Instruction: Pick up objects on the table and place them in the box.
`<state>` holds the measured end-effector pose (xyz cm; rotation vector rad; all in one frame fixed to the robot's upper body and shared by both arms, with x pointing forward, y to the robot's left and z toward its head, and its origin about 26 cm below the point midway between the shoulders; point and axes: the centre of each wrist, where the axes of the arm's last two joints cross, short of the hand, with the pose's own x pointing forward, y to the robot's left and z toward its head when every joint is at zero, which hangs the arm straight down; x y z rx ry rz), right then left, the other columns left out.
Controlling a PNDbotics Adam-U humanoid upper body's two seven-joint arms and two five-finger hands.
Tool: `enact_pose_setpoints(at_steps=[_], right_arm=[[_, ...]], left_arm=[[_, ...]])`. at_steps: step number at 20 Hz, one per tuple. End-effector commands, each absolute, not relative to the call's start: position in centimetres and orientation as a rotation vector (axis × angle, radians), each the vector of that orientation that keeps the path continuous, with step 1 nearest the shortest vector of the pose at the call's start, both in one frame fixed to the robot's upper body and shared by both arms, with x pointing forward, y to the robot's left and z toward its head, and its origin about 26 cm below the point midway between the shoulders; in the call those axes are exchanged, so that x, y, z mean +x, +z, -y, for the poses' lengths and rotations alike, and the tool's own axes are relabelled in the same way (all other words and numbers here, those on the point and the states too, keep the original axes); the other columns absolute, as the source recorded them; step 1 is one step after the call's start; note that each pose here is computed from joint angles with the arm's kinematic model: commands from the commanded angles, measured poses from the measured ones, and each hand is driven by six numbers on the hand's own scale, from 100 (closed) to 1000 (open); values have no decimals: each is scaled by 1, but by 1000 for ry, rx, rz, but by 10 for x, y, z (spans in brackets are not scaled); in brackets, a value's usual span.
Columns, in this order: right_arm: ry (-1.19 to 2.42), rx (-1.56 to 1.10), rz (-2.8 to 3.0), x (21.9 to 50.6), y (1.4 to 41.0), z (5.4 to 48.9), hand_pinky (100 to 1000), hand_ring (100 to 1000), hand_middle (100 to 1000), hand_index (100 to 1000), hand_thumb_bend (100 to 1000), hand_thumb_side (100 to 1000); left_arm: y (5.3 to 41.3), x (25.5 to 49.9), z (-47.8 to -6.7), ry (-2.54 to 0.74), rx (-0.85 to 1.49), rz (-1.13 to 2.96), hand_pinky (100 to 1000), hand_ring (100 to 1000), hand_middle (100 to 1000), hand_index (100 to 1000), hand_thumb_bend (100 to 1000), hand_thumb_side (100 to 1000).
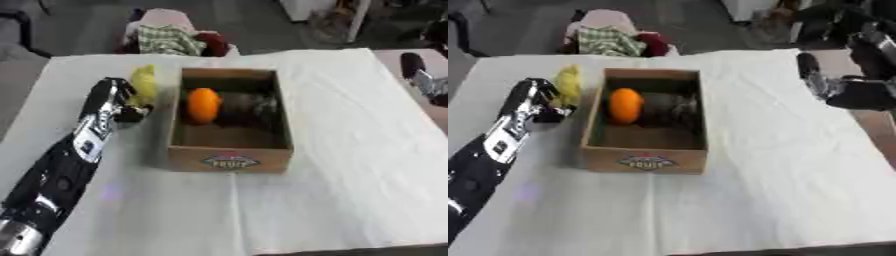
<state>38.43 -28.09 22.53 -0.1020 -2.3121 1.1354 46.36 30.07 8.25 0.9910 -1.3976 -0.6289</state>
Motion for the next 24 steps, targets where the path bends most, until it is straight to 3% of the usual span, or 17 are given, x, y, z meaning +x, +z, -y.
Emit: enact_pose_setpoints(at_steps=[1, 8, 14, 24], right_arm=[[1147, -127, 2323, 384, 234, 285, 761, 929, 811, 859, 100, 235], [1144, -130, 2324, 384, 234, 285, 761, 929, 810, 859, 100, 236], [1143, -130, 2327, 383, 235, 285, 760, 928, 810, 859, 100, 237], [1156, -113, 2337, 383, 236, 281, 758, 923, 805, 858, 100, 235]], left_arm=[[100, 467, -307, -554, 1039, 1455, 581, 416, 353, 479, 100, 178], [120, 467, -307, -459, 1019, 1551, 573, 394, 328, 453, 100, 169], [159, 466, -297, -424, 960, 1708, 572, 390, 322, 447, 100, 159], [220, 454, -238, -691, 722, 1996, 577, 394, 323, 447, 100, 152]])
